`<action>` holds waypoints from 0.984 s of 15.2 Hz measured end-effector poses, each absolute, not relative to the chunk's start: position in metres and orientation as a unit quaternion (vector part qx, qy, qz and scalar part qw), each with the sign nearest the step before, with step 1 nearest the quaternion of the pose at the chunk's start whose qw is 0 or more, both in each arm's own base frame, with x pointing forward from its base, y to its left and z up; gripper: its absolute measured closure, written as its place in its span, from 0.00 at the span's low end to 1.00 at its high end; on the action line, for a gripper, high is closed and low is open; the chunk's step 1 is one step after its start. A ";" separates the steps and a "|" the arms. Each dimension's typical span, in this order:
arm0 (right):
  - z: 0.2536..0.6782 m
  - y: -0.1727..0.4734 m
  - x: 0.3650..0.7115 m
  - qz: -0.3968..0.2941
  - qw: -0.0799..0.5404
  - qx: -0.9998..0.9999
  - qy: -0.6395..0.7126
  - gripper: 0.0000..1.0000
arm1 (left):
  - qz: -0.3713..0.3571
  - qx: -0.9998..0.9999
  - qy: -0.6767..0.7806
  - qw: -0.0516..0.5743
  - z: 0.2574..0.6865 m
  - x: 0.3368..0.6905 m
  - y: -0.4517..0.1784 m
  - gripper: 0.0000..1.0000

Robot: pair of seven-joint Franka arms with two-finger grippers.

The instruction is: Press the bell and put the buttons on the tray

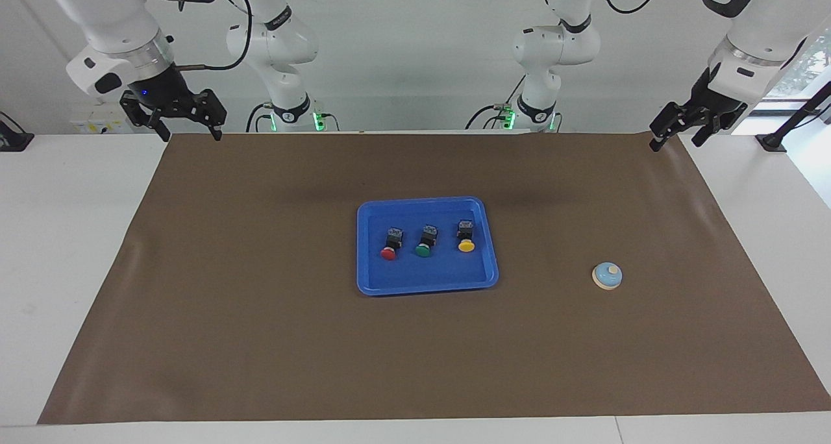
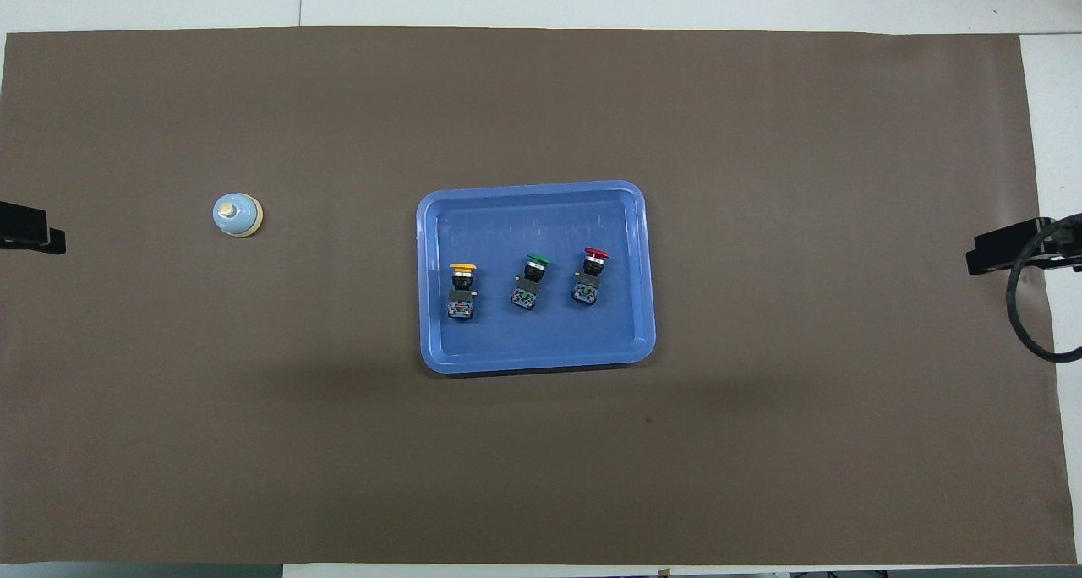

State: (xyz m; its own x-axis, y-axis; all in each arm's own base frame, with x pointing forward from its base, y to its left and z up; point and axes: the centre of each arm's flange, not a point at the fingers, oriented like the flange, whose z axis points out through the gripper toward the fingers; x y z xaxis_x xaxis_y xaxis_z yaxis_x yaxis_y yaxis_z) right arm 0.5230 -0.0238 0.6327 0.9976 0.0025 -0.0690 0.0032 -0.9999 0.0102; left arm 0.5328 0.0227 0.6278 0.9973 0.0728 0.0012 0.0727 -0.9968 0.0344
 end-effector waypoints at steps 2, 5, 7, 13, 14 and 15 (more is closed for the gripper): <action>0.633 -0.024 0.523 -0.035 0.005 0.999 0.001 0.00 | -0.001 0.999 0.033 0.017 0.626 0.533 0.020 0.00; 0.633 -0.024 0.523 -0.035 0.005 0.999 0.001 0.00 | -0.006 0.999 0.029 0.017 0.624 0.533 0.017 0.00; 0.633 -0.024 0.523 -0.035 0.005 0.999 0.001 0.00 | -0.016 0.999 0.026 0.017 0.622 0.531 0.015 0.00; 0.633 -0.024 0.523 -0.035 0.005 0.999 0.001 0.00 | -0.035 0.999 0.018 0.017 0.615 0.528 0.009 0.00; 0.633 -0.024 0.523 -0.035 0.005 0.999 0.001 0.00 | -0.036 0.999 0.012 0.016 0.615 0.528 0.004 0.00; 0.633 -0.024 0.523 -0.035 0.005 0.999 0.001 0.00 | -0.037 0.999 0.006 0.015 0.614 0.528 0.000 0.00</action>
